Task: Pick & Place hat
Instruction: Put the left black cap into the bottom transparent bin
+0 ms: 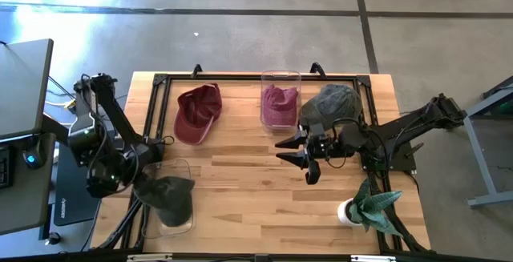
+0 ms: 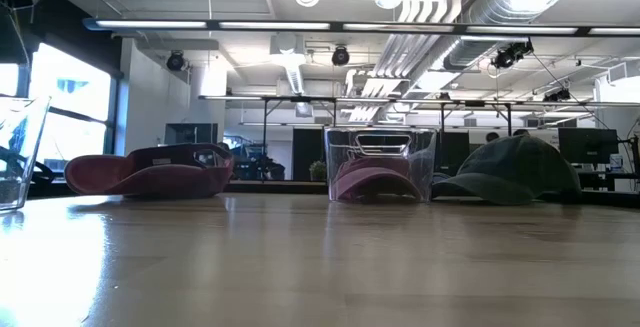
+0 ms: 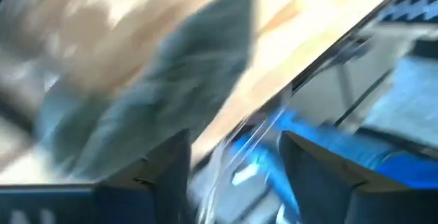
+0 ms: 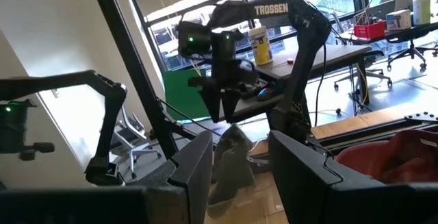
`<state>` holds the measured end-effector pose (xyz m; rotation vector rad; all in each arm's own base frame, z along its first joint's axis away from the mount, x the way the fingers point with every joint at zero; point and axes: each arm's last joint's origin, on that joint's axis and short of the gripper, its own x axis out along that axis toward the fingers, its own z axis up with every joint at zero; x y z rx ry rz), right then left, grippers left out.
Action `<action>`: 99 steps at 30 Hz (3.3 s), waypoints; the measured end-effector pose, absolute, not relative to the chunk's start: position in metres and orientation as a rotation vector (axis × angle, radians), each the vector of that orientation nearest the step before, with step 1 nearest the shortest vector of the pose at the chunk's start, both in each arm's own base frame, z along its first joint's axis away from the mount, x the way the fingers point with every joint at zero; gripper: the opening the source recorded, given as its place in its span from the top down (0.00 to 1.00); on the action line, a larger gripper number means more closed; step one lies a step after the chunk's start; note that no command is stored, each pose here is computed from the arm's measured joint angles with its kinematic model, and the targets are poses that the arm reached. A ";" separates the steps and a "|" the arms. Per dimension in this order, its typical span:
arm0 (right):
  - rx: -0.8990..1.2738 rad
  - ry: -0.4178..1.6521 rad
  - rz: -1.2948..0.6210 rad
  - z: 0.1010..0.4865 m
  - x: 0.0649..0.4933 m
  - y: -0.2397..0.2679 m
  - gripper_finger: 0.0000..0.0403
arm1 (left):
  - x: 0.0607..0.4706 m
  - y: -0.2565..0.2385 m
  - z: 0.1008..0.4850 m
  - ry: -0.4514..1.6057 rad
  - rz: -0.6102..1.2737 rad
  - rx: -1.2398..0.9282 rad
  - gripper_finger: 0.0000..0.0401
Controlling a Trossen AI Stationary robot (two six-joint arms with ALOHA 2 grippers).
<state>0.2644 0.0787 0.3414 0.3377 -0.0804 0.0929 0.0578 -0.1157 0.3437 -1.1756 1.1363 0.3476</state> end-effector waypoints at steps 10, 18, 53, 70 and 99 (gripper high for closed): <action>0.334 -0.069 0.083 0.340 0.266 0.075 0.65 | 0.118 -0.134 0.332 0.698 0.442 -0.982 0.95; 0.334 -0.073 0.068 0.340 0.267 0.070 0.65 | 0.196 -0.139 0.296 1.027 0.410 -0.879 0.99; 0.347 -0.046 0.111 0.338 0.267 0.072 0.65 | 0.182 -0.133 0.209 1.366 0.665 -0.816 0.99; 0.345 -0.042 0.113 0.338 0.267 0.072 0.65 | 0.154 -0.132 0.320 1.429 0.546 -1.149 0.81; 0.223 0.030 0.323 0.333 0.267 0.073 0.65 | 0.105 -0.208 0.267 1.643 1.208 -0.868 1.00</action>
